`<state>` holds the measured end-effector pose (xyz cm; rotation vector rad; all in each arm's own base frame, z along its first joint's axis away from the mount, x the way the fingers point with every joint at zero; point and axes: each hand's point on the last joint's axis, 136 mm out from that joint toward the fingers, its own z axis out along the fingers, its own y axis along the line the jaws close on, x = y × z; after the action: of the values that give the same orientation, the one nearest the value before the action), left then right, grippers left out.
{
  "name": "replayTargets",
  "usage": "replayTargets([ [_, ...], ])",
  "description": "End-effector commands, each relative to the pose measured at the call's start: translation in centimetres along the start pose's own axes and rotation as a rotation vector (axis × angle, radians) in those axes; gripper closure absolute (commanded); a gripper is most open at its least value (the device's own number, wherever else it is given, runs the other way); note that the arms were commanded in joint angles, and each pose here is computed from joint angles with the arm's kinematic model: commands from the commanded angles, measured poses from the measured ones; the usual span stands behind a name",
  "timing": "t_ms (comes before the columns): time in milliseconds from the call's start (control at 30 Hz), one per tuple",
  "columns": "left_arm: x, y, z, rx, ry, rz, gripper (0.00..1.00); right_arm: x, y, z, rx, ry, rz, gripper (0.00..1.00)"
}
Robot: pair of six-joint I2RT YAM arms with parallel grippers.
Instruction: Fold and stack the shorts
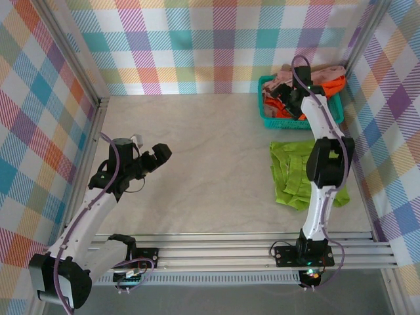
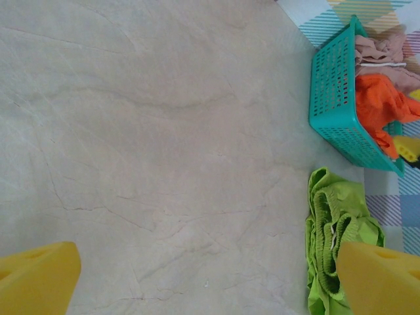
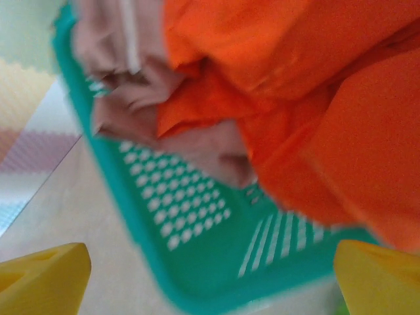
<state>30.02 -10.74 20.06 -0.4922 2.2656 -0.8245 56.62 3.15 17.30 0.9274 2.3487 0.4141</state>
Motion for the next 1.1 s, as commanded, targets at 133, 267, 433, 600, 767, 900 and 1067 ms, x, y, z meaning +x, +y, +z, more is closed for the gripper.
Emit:
replayTargets([
  [133,0.7,1.2,0.4,-0.031,0.025,0.006,0.0,-4.0,-3.9,1.1,0.062,-0.036,0.208,0.06],
  [267,0.8,1.5,1.0,-0.035,0.034,0.005,0.0,-5.4,-5.4,1.2,0.047,-0.052,0.242,0.08],
  [433,0.9,1.8,1.8,-0.037,0.049,-0.007,0.0,-6.2,-6.2,2.4,0.051,-0.052,0.256,0.1],
  [600,1.0,2.0,2.2,-0.046,0.053,-0.011,0.0,-6.9,-4.8,5.5,-0.014,-0.025,0.222,0.16],
  [767,1.2,2.6,2.7,-0.069,0.064,-0.01,0.0,-7.4,-3.9,8.9,-0.064,0.004,0.22,0.24],
  [900,1.2,2.9,3.2,-0.077,0.074,-0.012,0.0,-7.4,-3.7,10.5,-0.091,0.011,0.241,0.46],
  [1067,1.3,3.1,3.6,-0.082,0.076,-0.02,0.0,-7.8,-2.2,9.7,-0.154,0.008,0.237,0.89],
])
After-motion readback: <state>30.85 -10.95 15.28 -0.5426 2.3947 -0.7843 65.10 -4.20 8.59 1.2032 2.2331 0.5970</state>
